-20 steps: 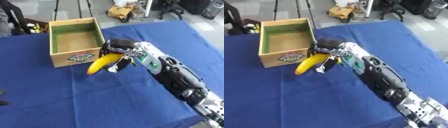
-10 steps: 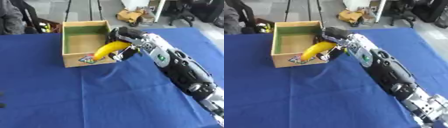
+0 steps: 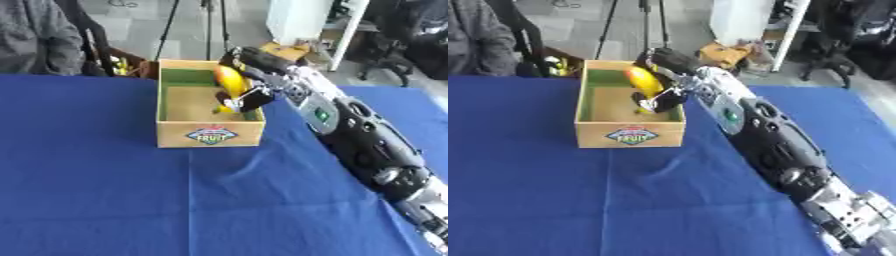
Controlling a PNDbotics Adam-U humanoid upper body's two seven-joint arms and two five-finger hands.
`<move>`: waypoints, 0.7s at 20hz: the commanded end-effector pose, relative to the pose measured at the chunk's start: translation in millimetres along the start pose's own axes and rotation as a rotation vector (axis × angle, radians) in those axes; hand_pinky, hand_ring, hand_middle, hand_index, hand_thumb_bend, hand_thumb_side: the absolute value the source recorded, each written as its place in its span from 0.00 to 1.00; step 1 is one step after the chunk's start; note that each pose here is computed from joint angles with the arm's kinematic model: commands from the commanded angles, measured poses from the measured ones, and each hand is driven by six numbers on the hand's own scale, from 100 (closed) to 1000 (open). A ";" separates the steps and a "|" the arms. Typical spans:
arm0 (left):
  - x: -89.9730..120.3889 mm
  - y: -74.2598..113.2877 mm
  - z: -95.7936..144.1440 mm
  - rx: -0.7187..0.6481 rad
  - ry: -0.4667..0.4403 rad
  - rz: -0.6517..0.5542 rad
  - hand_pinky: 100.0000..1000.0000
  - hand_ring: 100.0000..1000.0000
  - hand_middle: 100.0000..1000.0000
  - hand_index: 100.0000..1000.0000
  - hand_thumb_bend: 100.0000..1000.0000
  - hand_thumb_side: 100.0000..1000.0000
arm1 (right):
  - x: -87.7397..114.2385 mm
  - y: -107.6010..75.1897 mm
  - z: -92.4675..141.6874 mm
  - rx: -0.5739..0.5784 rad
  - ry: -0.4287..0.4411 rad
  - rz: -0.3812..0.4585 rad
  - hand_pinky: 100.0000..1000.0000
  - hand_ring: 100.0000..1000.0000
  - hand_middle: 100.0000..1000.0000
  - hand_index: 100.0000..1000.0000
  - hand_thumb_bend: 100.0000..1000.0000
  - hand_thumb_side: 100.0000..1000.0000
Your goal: Pick up objects on the table and place them in the box.
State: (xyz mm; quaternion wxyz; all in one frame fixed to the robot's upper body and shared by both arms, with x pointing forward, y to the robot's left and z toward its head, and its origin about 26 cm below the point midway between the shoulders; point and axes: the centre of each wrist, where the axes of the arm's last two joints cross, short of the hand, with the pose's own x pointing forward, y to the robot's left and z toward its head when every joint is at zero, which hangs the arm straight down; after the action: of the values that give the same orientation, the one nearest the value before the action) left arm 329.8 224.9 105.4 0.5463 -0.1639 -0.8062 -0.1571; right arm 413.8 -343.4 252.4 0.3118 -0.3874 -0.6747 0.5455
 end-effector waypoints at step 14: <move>11.0 -4.1 -8.9 -0.046 -0.041 -0.012 0.55 0.72 0.51 0.52 0.12 1.00 | -9.3 -1.7 3.5 0.021 0.010 0.037 0.48 0.44 0.41 0.56 0.00 0.12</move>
State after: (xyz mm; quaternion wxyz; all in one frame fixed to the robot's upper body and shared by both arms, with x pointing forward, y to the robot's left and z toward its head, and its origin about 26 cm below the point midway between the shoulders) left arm 331.1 219.9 108.6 0.5398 -0.1730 -0.8061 -0.1699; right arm 416.1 -349.8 243.3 0.3194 -0.3881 -0.6635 0.5541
